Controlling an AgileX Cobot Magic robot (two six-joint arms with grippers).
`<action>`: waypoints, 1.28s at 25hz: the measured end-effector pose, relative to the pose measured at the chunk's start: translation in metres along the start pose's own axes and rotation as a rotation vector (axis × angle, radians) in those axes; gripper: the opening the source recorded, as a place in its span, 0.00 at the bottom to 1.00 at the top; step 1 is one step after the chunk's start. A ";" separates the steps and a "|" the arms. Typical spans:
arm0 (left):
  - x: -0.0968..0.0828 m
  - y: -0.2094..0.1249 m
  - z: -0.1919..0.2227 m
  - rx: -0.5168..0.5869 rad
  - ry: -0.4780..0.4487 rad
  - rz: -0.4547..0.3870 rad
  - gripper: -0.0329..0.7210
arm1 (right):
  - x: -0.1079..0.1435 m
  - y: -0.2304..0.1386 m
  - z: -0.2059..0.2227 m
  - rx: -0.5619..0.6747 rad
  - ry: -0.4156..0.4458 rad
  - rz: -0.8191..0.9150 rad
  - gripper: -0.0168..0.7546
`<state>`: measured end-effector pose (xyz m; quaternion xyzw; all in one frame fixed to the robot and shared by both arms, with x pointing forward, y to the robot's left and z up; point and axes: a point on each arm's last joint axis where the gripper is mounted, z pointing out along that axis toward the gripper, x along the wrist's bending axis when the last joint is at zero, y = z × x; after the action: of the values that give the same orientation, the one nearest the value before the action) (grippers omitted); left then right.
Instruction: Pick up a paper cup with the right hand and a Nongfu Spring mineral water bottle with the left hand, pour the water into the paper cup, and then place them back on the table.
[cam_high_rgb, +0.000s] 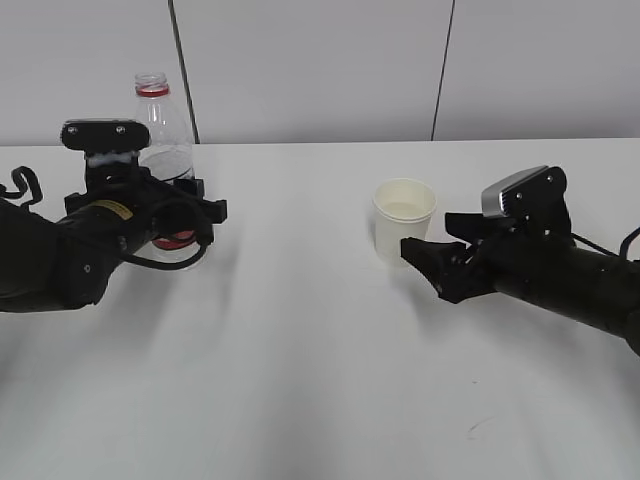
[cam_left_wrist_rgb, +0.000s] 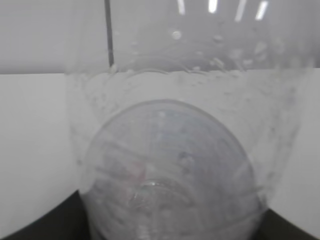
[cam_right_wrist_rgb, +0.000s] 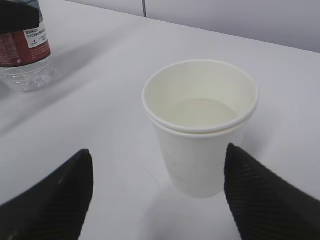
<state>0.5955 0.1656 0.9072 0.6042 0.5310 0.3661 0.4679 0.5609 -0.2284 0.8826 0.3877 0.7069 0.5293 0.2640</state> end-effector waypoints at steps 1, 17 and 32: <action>0.000 0.000 0.000 0.000 0.000 0.000 0.52 | 0.001 0.000 -0.002 0.003 -0.002 -0.001 0.80; -0.003 0.000 0.000 -0.002 -0.036 0.094 0.82 | 0.005 0.021 -0.015 -0.052 -0.017 -0.037 0.79; -0.008 0.060 -0.030 -0.104 -0.047 0.054 0.83 | 0.006 0.056 -0.033 -0.092 -0.059 -0.094 0.79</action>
<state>0.5839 0.1628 0.9732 0.6016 0.4839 0.3913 0.5009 0.5467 -0.2331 0.9460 0.3571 0.6910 0.5368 0.3269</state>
